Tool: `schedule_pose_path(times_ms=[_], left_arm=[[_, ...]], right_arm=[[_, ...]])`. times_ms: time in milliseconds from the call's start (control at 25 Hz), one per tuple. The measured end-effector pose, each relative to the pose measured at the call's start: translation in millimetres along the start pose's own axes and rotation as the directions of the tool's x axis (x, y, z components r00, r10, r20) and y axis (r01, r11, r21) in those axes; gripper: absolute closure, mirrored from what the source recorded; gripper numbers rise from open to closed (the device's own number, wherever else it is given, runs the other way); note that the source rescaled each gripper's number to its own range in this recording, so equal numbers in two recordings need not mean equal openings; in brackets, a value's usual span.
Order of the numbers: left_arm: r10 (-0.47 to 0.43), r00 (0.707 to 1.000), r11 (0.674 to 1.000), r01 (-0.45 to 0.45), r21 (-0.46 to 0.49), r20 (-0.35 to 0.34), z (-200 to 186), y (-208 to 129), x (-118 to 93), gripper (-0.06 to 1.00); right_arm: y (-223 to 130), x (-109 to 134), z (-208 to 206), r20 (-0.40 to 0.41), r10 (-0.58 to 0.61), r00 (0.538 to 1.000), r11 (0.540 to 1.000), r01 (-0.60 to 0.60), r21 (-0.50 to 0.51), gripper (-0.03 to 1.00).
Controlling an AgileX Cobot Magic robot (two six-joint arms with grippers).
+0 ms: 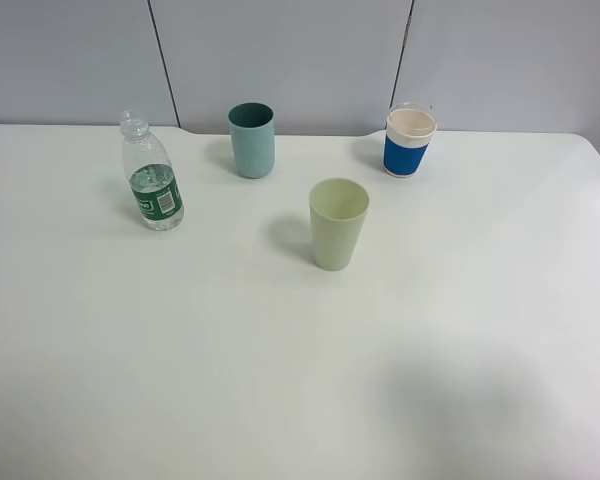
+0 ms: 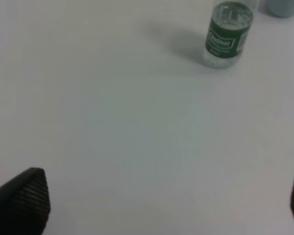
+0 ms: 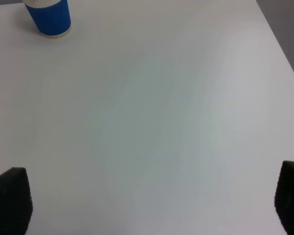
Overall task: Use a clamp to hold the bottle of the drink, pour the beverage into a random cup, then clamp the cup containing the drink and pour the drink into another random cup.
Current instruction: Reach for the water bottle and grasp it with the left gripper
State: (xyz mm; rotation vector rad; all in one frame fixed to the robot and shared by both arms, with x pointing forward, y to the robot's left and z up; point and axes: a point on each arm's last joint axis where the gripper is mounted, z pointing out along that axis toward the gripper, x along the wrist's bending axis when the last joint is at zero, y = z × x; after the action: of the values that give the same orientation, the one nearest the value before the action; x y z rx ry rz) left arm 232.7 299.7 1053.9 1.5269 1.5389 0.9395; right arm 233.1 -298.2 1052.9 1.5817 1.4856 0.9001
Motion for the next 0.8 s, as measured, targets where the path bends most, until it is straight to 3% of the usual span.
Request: schedule_pose_path(times_ms=[800], left_arm=[[0.000,1.000,1.000,0.000,0.000,0.000,0.0,0.0,0.0,-0.06]], right_arm=[[0.0,0.0,0.0,0.000,0.000,1.000,1.000,0.000,0.000,-0.03]])
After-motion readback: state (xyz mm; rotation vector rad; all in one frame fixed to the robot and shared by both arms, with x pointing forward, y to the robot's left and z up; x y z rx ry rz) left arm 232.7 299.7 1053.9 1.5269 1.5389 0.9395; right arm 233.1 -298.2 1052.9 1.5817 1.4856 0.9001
